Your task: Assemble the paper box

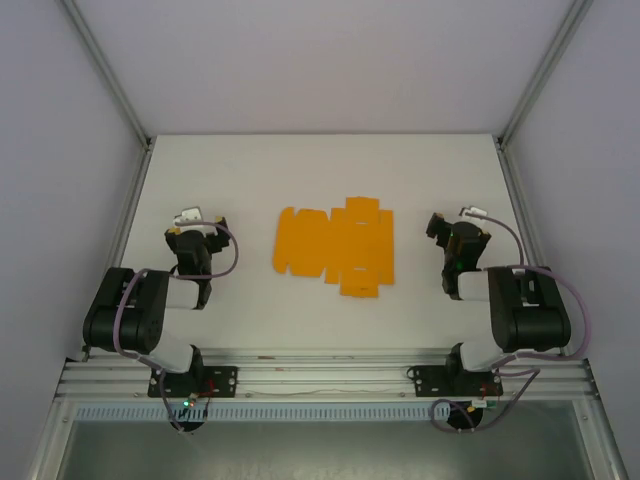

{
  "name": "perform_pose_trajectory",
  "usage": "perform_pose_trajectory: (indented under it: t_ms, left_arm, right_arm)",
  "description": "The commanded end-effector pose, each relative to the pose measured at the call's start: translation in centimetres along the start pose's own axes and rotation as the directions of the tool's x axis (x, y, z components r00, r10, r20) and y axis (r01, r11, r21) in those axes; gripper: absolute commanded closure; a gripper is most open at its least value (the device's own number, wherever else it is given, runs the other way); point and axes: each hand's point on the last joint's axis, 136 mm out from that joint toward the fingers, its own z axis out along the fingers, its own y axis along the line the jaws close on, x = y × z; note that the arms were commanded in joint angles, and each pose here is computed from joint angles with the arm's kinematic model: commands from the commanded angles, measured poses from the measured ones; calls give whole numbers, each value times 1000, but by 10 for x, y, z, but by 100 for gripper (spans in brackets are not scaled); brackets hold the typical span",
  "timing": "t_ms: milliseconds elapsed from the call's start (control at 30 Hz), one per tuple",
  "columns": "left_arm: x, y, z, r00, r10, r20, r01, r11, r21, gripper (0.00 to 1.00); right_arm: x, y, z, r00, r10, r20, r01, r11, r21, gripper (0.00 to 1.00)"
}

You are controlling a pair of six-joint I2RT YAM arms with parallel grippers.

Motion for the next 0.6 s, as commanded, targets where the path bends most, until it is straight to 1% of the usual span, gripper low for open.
perform_pose_trajectory:
  t_ms: [0, 567]
  left_arm:
    - [-9, 0, 2, 1000, 2, 23, -2, 1000, -1, 0]
    - [-9, 0, 2, 1000, 2, 23, -2, 1000, -1, 0]
  right_arm:
    - [-8, 1, 0, 1000, 17, 19, -17, 1000, -2, 0]
    - [-8, 2, -1, 1000, 19, 21, -19, 1000, -5, 0]
